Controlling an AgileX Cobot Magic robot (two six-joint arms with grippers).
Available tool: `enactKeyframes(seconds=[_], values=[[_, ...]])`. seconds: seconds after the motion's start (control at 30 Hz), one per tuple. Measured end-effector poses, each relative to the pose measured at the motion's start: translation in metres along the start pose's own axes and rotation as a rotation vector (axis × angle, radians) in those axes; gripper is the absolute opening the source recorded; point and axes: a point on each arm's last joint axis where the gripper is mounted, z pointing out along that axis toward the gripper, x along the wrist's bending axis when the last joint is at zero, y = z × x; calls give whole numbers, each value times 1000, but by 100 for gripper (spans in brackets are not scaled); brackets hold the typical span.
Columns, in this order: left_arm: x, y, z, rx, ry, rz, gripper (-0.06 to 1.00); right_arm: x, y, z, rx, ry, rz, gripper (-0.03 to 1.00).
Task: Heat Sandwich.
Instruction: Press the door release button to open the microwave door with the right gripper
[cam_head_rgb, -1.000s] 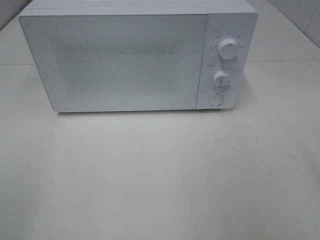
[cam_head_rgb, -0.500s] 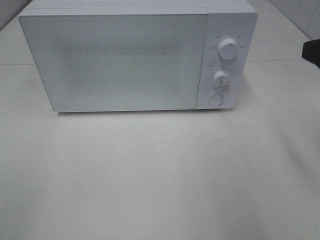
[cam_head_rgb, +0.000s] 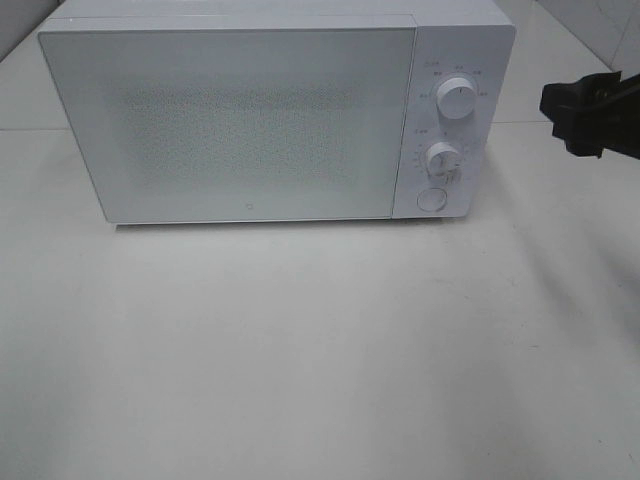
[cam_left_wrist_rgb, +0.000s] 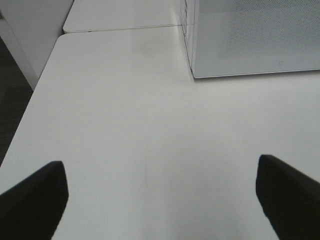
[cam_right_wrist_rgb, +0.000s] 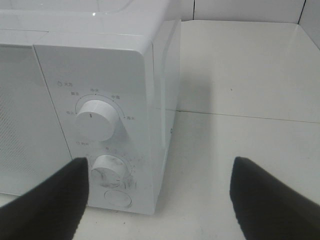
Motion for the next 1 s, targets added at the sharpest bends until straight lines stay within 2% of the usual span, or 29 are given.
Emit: enactKeyframes(seconds=[0.5,0.7,1.0], values=[[0,0,0,0,0,0,95,-6,-40,17,-67,-71,40,76],[0,0,0,0,0,0,95,14,-62,23,-19,-65,0,76],[0,0,0,0,0,0,95,39,-80,29,-6,-67,-5,76]])
